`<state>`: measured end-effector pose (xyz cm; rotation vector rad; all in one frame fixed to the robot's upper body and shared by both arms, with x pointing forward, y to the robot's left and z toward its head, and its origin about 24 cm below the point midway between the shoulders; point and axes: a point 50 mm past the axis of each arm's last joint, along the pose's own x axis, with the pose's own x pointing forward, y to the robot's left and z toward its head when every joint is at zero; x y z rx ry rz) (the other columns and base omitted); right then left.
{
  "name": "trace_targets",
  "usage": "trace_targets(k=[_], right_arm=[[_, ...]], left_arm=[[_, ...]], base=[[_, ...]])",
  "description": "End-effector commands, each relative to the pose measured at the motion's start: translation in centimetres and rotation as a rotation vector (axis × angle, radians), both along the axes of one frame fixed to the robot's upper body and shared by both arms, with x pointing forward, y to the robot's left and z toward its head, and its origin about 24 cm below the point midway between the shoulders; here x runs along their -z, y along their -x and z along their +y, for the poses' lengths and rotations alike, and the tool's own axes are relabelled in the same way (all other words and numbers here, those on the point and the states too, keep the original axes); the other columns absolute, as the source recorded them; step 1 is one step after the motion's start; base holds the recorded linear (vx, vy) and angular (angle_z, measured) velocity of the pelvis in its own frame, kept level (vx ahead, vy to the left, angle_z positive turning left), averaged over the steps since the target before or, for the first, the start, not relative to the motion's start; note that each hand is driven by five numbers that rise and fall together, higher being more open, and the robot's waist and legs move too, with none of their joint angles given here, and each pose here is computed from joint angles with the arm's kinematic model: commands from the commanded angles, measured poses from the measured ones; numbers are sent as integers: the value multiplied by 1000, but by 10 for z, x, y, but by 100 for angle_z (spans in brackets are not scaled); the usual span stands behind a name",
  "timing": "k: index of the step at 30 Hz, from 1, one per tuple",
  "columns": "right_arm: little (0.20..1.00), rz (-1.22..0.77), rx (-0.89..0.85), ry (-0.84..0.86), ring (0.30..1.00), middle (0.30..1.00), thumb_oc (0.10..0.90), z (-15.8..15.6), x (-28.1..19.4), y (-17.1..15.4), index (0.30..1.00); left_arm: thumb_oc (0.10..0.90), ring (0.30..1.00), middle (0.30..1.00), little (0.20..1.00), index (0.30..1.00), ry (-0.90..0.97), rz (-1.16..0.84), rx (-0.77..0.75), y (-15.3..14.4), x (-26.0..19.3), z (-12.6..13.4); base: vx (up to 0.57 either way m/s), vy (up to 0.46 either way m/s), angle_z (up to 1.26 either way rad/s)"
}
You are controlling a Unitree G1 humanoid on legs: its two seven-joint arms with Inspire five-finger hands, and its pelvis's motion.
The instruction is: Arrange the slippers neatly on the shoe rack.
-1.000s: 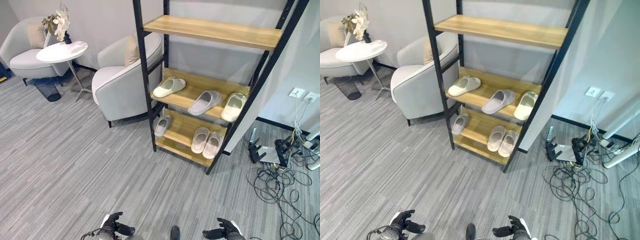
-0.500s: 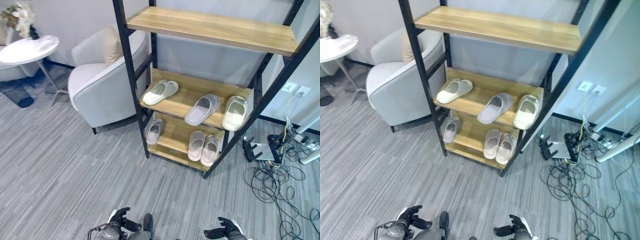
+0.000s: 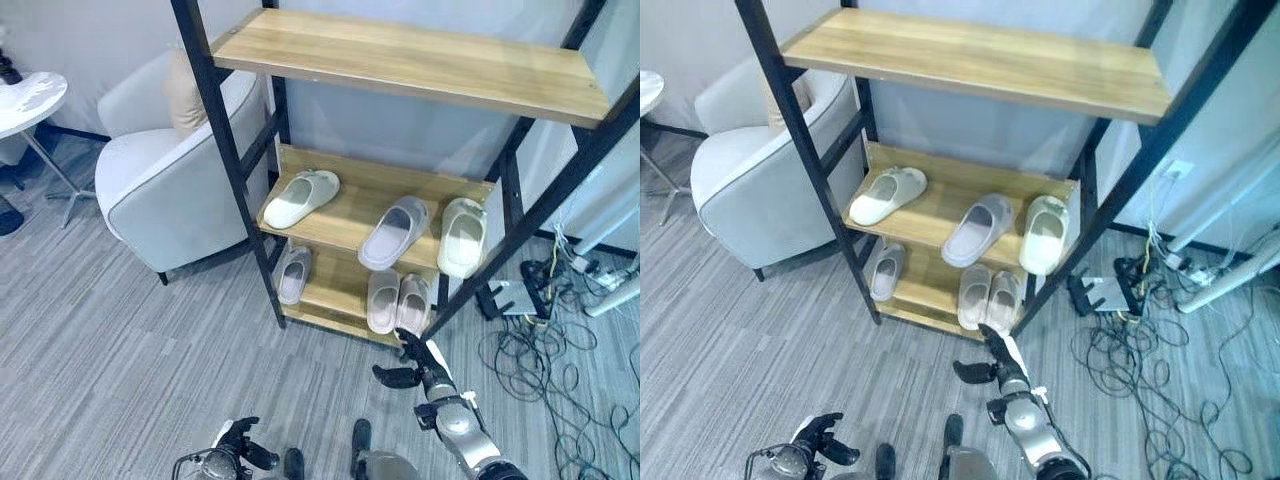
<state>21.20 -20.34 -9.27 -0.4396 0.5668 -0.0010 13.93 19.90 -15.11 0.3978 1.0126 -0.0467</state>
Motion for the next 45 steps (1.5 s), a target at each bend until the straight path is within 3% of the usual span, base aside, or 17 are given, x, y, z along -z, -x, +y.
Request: trace_targets(k=[1,22,33,38,40,41,42,45], right_arm=[[900,-67,32,51,900,900,800,-22,-12,-3,900],[900,-62,-38,77,900,900,800,-11,-13,-11,900],[900,-179,-154,28,900,900,800,21,-35,-39,900],[900,-273,-207,8,900,900,800,28,-54,-48,900],[900,-263,-230,-3,900,900,800,30,-53,-46,900],[900,31,-161,-12,900,900,800,29,1,-2,900],[900,101,-138,-35,900,900,800,21,14,21,900],[900,159,-178,-12,900,900,800,18,20,35,900]], left_arm=[[800,900,900,900,900,-5,-41,39,-10,-3,-8],[800,900,900,900,900,-9,-120,134,-31,-12,-23],[800,900,900,900,900,-55,-158,106,-43,-20,-2],[800,900,900,900,900,-61,-106,91,-27,-13,2],[800,900,900,900,900,-46,-93,92,-24,-10,-1],[800,900,900,900,900,-34,-94,99,-24,-10,-4],[800,900,900,900,900,-26,-95,89,-25,-10,-5],[800,900,900,900,900,-27,-71,115,-22,-9,-4]], base=[[81,-59,6],[102,132,-18],[-43,174,-37],[10,36,-21],[35,-24,1],[18,-40,2],[16,-44,5],[20,-44,10]])
